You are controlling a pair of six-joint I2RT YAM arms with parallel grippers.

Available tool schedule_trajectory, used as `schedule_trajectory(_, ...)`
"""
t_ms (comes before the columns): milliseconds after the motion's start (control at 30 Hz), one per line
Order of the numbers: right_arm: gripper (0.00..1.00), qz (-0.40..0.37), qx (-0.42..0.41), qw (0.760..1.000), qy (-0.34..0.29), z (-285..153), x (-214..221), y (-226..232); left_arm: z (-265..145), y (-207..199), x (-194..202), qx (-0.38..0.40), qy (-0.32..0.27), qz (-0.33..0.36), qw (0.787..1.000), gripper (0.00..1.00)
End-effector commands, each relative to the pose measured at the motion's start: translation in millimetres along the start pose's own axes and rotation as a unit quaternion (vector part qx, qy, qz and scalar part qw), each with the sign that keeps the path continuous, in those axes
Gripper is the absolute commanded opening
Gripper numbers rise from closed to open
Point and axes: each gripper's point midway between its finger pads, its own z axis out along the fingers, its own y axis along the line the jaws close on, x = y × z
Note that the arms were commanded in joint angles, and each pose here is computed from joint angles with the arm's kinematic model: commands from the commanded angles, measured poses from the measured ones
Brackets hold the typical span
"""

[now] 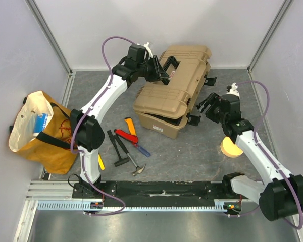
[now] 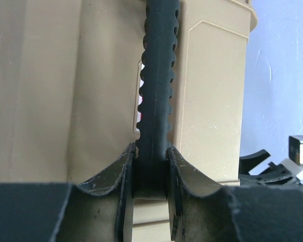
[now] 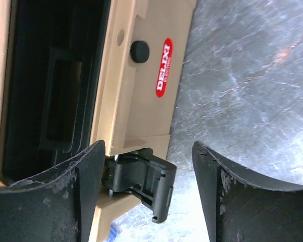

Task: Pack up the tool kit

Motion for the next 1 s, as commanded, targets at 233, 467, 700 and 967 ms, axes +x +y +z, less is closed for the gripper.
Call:
schedule_trajectory(233, 0.8, -0.004, -0.145, 0.989, 0.017, 10.7, -4.1, 60.6, -91.1, -98.0, -86.4, 0.152, -0.14, -0.004, 0.978, 0.02)
schedule_trajectory(467, 0.9, -0.028, -0.114, 0.992, 0.033, 29.6, 4.6, 54.8, -94.5, -99.9, -88.6, 0.159, -0.142, -0.002, 0.977, 0.02)
schedule_trajectory(700, 0.93, -0.045, -0.106, 0.993, 0.032, 43.8, 9.2, 65.1, -99.5, -99.8, -92.3, 0.161, -0.147, -0.002, 0.976, 0.02)
schedule_trajectory(967, 0.78, -0.052, -0.012, 0.998, 0.036, 56.6, 9.6, 35.9, -101.5, -94.0, -96.5, 0.16, -0.147, -0.006, 0.976, 0.02)
